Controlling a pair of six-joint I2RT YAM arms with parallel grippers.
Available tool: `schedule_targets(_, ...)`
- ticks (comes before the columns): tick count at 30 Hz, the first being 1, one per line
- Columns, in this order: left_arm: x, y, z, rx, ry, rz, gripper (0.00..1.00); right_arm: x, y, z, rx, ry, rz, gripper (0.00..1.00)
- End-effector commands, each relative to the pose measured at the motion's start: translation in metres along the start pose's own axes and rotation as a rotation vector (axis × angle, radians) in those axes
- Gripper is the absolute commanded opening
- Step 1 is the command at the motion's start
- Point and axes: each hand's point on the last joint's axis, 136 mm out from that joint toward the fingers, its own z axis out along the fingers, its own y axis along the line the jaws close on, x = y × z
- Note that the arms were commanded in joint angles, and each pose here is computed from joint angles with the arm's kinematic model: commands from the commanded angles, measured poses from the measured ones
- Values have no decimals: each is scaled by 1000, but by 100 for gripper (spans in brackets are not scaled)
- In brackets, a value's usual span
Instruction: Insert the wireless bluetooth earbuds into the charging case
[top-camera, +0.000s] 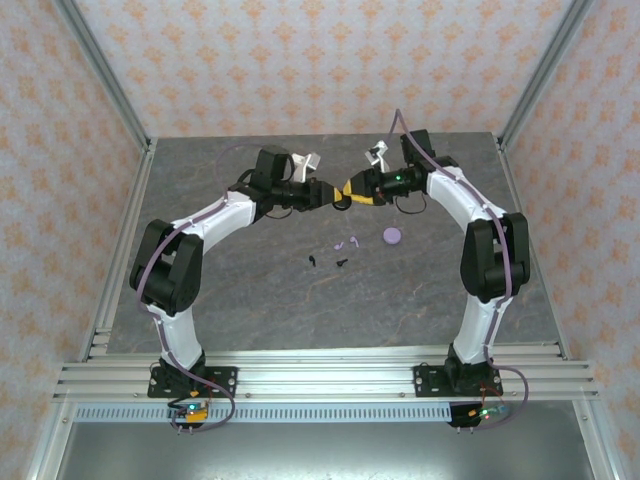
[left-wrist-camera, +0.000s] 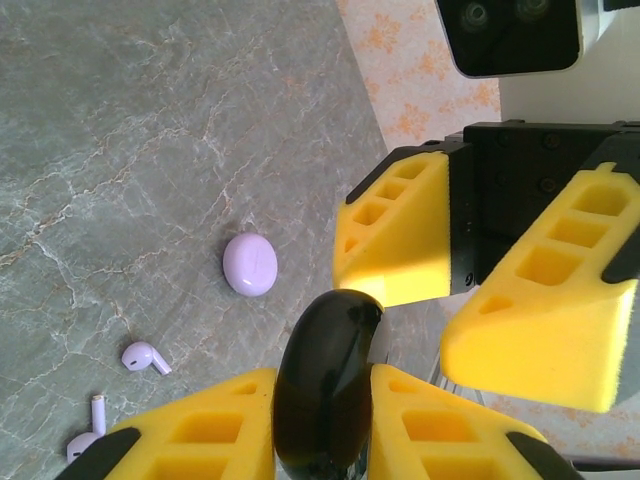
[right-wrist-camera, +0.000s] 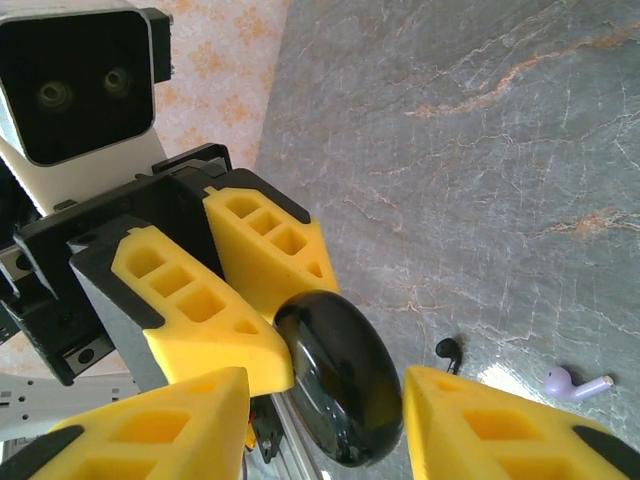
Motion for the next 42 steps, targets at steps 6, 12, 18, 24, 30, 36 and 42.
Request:
schedule_targets(6, -10, -34, -11, 58, -21, 85, 23, 1, 9, 3, -46, 24, -30, 45)
schedule_targets(12, -10, -37, -11, 67, -25, 93, 23, 4, 9, 5, -58, 38, -28, 41)
schedule_targets(18, -9, -43, -11, 81, -22, 106, 23, 3, 8, 7, -56, 41, -25, 35)
schedule_targets(24, -8, -45, -12, 81, -26, 105, 24, 0, 16, 3, -61, 24, -36, 25)
schedule_targets(30, -9, -50, -15, 100, -55, 97, 33, -5, 19, 0, -66, -4, -33, 23)
schedule_targets(36, -7, -46, -16, 89, -65, 81, 41, -7, 26, -3, -76, -12, -42, 22)
schedule_targets(42, -6, -43, -14, 86, -68, 70, 45, -8, 30, -5, -82, -16, -46, 22)
